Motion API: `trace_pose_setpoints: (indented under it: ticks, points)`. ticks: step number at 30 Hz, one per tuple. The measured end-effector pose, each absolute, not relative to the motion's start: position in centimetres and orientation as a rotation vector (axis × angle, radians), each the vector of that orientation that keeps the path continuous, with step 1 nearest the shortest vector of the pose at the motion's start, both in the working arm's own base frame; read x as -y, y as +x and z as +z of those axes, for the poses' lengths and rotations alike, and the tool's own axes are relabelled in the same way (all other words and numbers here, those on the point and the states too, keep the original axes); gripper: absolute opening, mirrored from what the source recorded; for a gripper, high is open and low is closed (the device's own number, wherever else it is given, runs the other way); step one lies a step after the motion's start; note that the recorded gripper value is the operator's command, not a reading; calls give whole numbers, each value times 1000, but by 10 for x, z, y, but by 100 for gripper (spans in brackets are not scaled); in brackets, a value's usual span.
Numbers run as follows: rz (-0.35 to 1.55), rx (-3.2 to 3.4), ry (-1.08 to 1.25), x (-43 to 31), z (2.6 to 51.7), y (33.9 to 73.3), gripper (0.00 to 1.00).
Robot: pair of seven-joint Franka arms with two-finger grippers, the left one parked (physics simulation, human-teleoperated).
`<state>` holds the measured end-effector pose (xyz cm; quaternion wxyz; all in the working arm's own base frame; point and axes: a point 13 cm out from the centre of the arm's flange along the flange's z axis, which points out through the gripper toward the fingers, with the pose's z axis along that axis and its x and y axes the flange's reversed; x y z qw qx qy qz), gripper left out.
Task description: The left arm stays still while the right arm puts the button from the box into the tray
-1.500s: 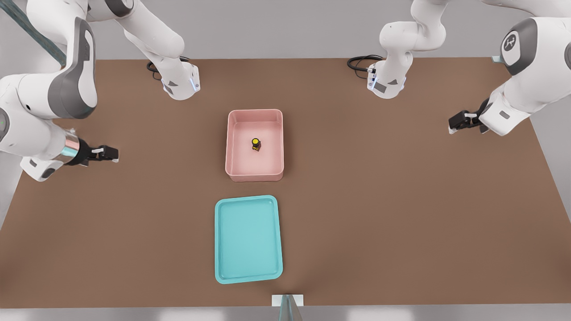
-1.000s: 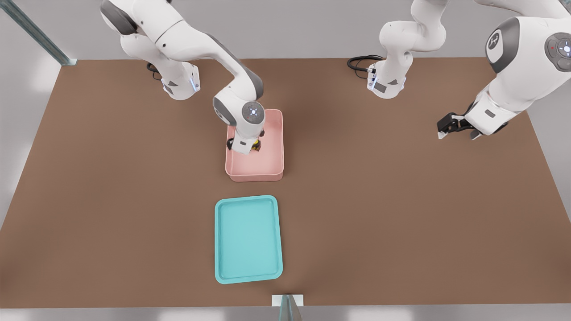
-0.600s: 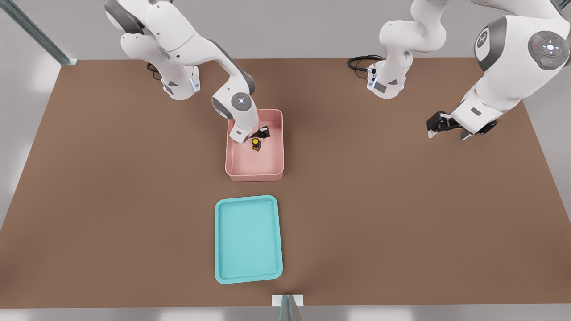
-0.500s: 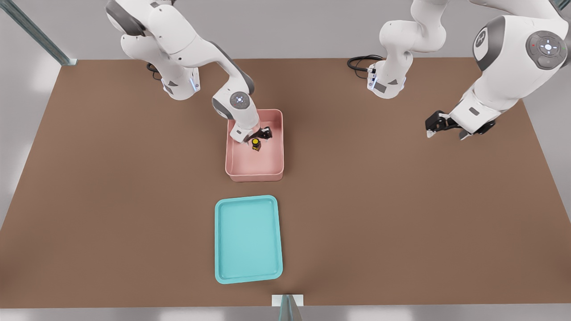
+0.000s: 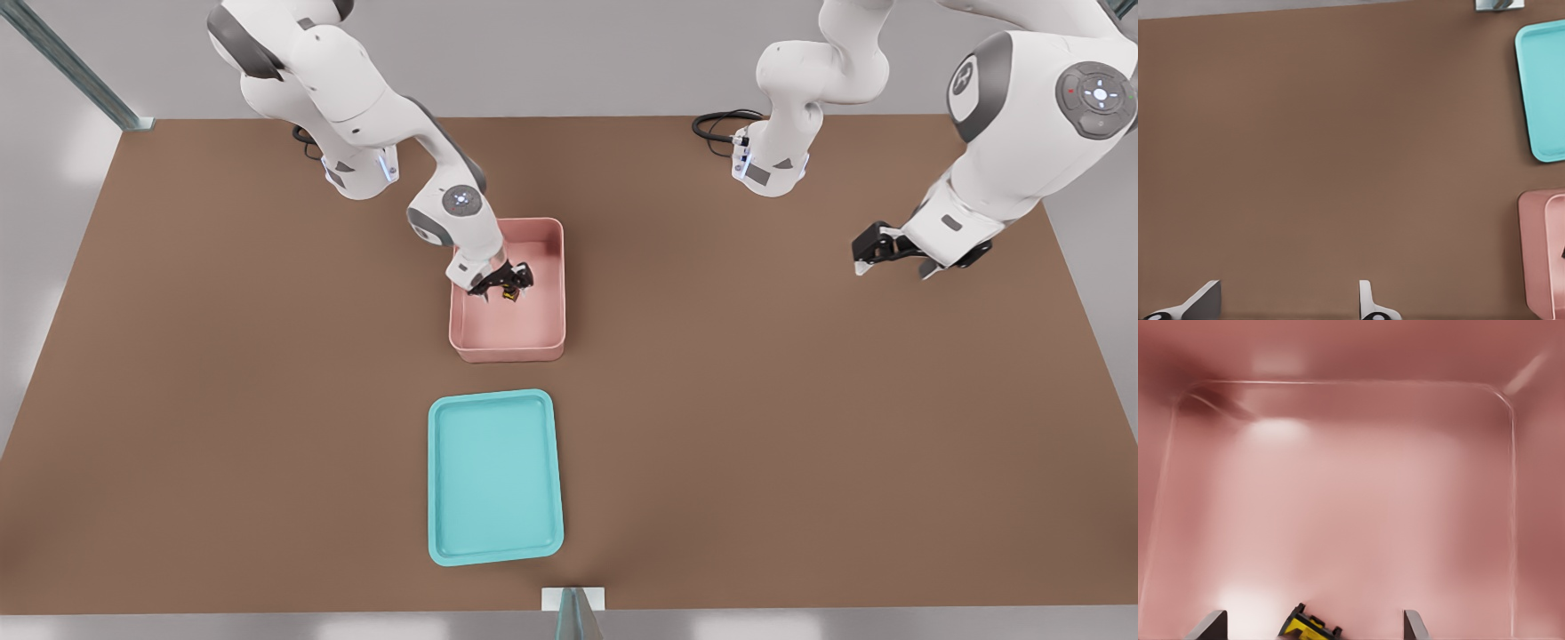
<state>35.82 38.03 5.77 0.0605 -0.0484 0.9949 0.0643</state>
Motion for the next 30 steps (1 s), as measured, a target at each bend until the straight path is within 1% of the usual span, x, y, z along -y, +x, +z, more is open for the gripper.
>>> trace_pose_setpoints:
  ticks: [4,7,8,9,11,12,16,18,20,24,28,30]
  points:
    - [189,-3020,-160,-372,48,344,98]
    - [215,-3014,-153,-377,49,340,98]
    - [226,-3011,-148,-381,50,340,75]
    - [236,-3008,-139,-383,51,341,62]
    - [250,-3003,-117,-386,54,343,49]
    - [256,-3002,-106,-387,54,344,48]
    - [272,-2996,-66,-390,57,347,48]
    - [286,-2980,-42,-396,65,359,48]
    - [307,-2945,-6,-409,82,386,48]
    - [334,-2860,89,-442,140,466,48]
    - [403,-2810,369,-438,219,577,48]
    - [408,-2815,464,-424,218,639,49]
